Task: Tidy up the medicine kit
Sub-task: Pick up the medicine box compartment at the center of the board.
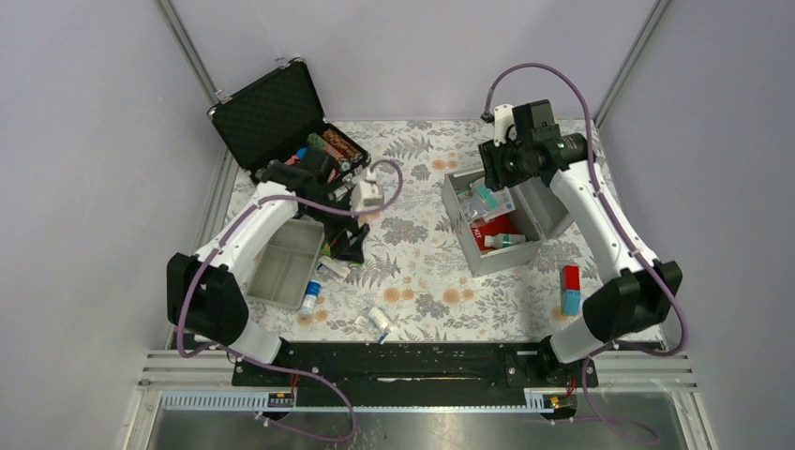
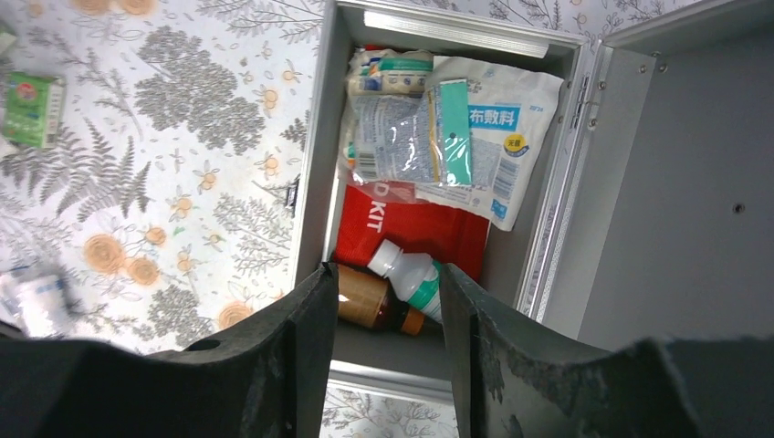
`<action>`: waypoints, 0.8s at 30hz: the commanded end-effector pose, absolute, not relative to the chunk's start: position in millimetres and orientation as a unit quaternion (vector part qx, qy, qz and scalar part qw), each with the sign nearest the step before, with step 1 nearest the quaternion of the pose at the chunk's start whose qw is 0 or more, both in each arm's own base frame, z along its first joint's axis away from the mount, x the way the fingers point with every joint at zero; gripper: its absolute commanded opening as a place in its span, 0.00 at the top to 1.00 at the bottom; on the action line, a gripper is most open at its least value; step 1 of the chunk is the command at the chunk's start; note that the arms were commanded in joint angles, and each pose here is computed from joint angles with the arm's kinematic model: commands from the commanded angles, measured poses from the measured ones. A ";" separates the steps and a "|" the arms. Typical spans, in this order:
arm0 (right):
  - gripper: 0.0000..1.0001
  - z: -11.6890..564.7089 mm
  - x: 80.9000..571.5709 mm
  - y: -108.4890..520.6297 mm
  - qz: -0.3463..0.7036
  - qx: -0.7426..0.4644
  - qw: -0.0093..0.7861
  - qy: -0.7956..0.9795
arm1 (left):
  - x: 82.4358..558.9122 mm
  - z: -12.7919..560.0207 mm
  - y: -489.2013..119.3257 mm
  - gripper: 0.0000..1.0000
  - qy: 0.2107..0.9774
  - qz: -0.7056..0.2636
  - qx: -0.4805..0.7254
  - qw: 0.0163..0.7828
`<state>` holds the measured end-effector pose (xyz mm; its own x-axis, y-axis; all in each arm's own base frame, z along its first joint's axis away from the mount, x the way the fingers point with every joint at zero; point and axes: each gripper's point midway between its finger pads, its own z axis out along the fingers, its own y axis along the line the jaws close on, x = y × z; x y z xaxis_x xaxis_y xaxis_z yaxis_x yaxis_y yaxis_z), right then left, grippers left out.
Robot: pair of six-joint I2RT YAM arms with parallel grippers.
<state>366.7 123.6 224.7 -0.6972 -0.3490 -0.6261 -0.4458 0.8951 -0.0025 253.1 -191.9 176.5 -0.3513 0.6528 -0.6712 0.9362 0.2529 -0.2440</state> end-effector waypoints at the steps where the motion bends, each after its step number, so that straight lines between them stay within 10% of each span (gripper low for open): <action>1: 0.48 255.3 337.9 129.9 0.114 -0.222 0.352 0.902 | 208.9 144.5 -179.9 0.06 0.698 -0.310 0.620 0.177; 24: 0.46 235.0 313.9 122.9 0.113 -0.225 0.326 0.911 | 179.7 86.7 -198.9 0.12 0.640 -0.245 0.706 0.177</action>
<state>326.4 122.7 236.1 -0.6803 -0.3300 -0.6544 -0.4703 0.8814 0.0445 168.1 -193.6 87.7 0.0808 0.8143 -0.5747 0.9799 -0.1703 -0.1036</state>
